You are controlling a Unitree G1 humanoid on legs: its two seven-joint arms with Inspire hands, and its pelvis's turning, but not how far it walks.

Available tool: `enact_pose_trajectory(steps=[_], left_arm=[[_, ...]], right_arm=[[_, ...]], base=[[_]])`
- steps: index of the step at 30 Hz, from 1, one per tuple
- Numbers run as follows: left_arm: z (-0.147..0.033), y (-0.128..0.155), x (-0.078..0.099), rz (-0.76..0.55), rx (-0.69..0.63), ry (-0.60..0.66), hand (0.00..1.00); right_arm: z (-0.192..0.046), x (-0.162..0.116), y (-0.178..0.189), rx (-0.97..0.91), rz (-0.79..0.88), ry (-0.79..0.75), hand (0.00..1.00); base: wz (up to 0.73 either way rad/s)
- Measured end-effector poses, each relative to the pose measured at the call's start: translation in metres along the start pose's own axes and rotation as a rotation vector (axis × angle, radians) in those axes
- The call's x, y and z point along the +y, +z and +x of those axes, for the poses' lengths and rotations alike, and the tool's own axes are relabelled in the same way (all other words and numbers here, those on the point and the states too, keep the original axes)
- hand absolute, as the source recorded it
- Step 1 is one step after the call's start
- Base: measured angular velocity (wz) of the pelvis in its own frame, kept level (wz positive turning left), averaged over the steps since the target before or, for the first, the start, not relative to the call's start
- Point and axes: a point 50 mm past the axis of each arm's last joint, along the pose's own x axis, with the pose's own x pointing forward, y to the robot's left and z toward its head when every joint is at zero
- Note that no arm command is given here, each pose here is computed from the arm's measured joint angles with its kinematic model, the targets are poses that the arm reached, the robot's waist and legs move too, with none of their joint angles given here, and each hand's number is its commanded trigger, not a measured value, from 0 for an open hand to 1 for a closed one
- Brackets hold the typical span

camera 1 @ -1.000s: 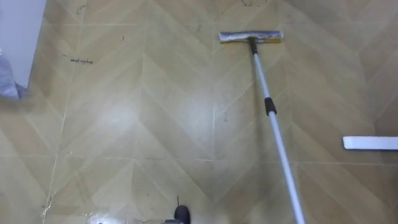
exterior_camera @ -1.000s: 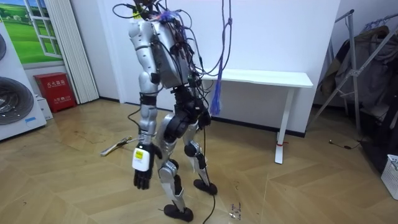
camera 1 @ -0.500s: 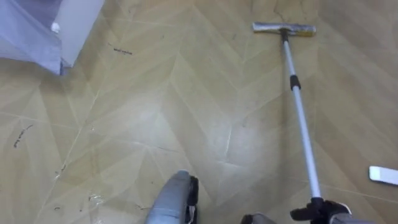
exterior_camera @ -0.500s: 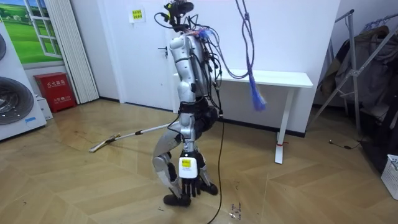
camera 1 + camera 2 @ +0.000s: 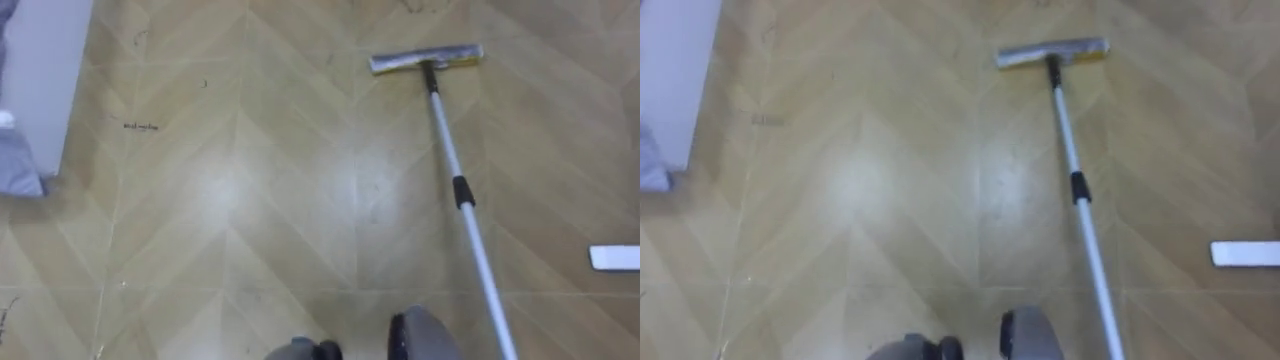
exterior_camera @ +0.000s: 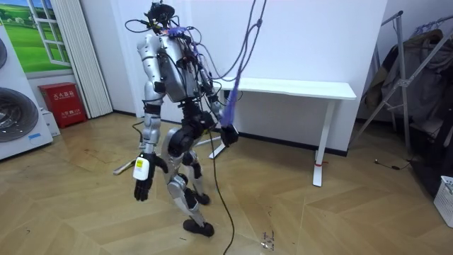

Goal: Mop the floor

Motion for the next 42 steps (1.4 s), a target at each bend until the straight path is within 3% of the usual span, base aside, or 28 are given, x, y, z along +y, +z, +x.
enact_pose_trajectory(steps=[2, 5, 8, 12, 14, 17, 20, 23, 27, 30, 33, 37, 42], left_arm=[[-0.001, -0.005, -0.004, -0.012, 0.02, -0.01, 0.0], [-0.001, -0.007, -0.003, -0.038, 0.042, -0.005, 0.0], [0.001, 0.003, 0.003, -0.033, 0.018, 0.033, 0.0], [0.001, 0.005, 0.009, -0.025, 0.013, 0.053, 0.0], [0.0, -0.002, 0.009, -0.004, 0.035, 0.047, 0.0], [-0.001, -0.012, 0.007, 0.012, 0.061, 0.014, 0.0], [-0.001, -0.006, 0.001, 0.056, 0.032, -0.013, 0.0], [-0.001, 0.006, 0.003, 0.027, -0.021, -0.003, 0.0], [-0.001, 0.01, -0.003, 0.01, -0.045, -0.011, 0.0], [-0.002, 0.005, -0.005, -0.001, -0.028, -0.024, 0.0], [-0.003, -0.011, -0.004, -0.004, 0.031, -0.03, 0.0], [-0.003, -0.026, 0.007, 0.01, 0.109, -0.005, 0.0], [0.001, -0.009, 0.008, 0.017, 0.077, 0.002, 0.0]], right_arm=[[0.0, -0.003, 0.009, -0.001, -0.004, -0.012, 1.0], [-0.008, -0.022, 0.061, -0.076, -0.013, -0.076, 1.0], [-0.041, -0.047, 0.16, -0.33, 0.011, -0.151, 1.0], [-0.078, -0.053, 0.225, -0.566, 0.089, -0.119, 1.0], [-0.078, -0.042, 0.227, -0.59, 0.132, -0.055, 1.0], [-0.056, -0.033, 0.192, -0.495, 0.187, 0.022, 1.0], [-0.015, -0.05, 0.091, -0.216, 0.154, -0.039, 1.0], [-0.001, -0.046, 0.007, -0.003, 0.127, -0.058, 1.0], [0.001, -0.02, -0.029, 0.087, 0.105, -0.013, 1.0], [0.001, -0.008, -0.023, 0.092, 0.086, 0.018, 1.0], [0.0, -0.014, -0.001, 0.072, 0.062, -0.011, 1.0], [-0.013, -0.042, 0.082, -0.101, -0.012, -0.094, 1.0], [-0.051, -0.055, 0.181, -0.395, -0.031, -0.135, 1.0]], base=[[-0.09], [0.05], [0.01], [0.06], [0.26], [0.15], [0.44], [0.14], [-0.32], [-0.25], [-0.06], [-0.06], [0.05]])
